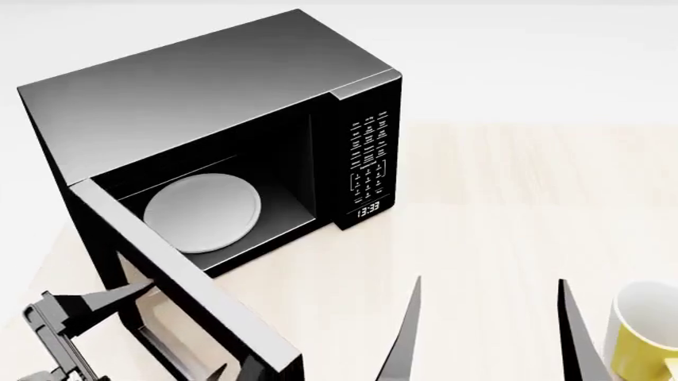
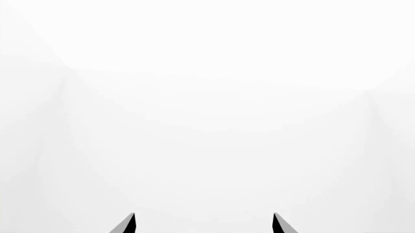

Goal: Close the microwave.

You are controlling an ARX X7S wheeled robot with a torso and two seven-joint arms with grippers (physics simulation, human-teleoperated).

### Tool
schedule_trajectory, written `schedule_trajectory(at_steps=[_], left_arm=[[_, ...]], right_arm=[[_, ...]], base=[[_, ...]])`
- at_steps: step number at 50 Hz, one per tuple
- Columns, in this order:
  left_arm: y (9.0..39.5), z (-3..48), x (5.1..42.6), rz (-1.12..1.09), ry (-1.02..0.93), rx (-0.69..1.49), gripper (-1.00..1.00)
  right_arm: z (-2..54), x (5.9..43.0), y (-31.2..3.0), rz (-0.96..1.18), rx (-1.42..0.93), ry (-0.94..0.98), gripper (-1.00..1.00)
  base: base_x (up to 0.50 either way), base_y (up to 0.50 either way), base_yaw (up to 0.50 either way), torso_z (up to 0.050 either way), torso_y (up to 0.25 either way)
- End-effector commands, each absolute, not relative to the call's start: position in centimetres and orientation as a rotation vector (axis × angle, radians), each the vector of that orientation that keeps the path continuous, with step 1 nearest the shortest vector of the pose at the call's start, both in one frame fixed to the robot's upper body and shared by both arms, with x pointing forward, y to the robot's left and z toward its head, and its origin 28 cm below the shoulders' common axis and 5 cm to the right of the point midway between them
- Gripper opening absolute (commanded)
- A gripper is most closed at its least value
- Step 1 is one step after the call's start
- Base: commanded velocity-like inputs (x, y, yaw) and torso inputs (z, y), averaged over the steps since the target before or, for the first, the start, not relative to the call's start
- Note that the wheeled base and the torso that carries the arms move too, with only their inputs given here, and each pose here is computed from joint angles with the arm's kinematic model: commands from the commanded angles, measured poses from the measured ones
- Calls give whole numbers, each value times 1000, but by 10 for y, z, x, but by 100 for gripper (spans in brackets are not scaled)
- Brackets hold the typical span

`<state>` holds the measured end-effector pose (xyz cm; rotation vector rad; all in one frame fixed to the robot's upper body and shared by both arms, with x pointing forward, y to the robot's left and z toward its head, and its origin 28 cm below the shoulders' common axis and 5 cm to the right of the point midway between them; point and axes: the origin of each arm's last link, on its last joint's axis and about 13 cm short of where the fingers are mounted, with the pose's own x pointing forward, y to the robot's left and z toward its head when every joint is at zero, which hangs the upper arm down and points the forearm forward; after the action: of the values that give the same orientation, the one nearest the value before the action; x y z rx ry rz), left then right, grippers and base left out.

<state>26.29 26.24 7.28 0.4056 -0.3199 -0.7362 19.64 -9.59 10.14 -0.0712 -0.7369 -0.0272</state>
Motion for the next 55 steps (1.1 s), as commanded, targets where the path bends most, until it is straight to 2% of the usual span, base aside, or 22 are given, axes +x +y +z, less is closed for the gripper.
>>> schedule_trajectory(at_steps=[1, 55], left_arm=[[255, 76, 274, -706, -340, 408, 100], [230, 65, 303, -628, -373, 353, 100]], right_arm=[[102, 198, -97, -32, -90, -745, 100], [99, 196, -96, -22, -86, -735, 100]], base=[[0, 0, 0, 0, 0], [0, 0, 0, 0, 0]])
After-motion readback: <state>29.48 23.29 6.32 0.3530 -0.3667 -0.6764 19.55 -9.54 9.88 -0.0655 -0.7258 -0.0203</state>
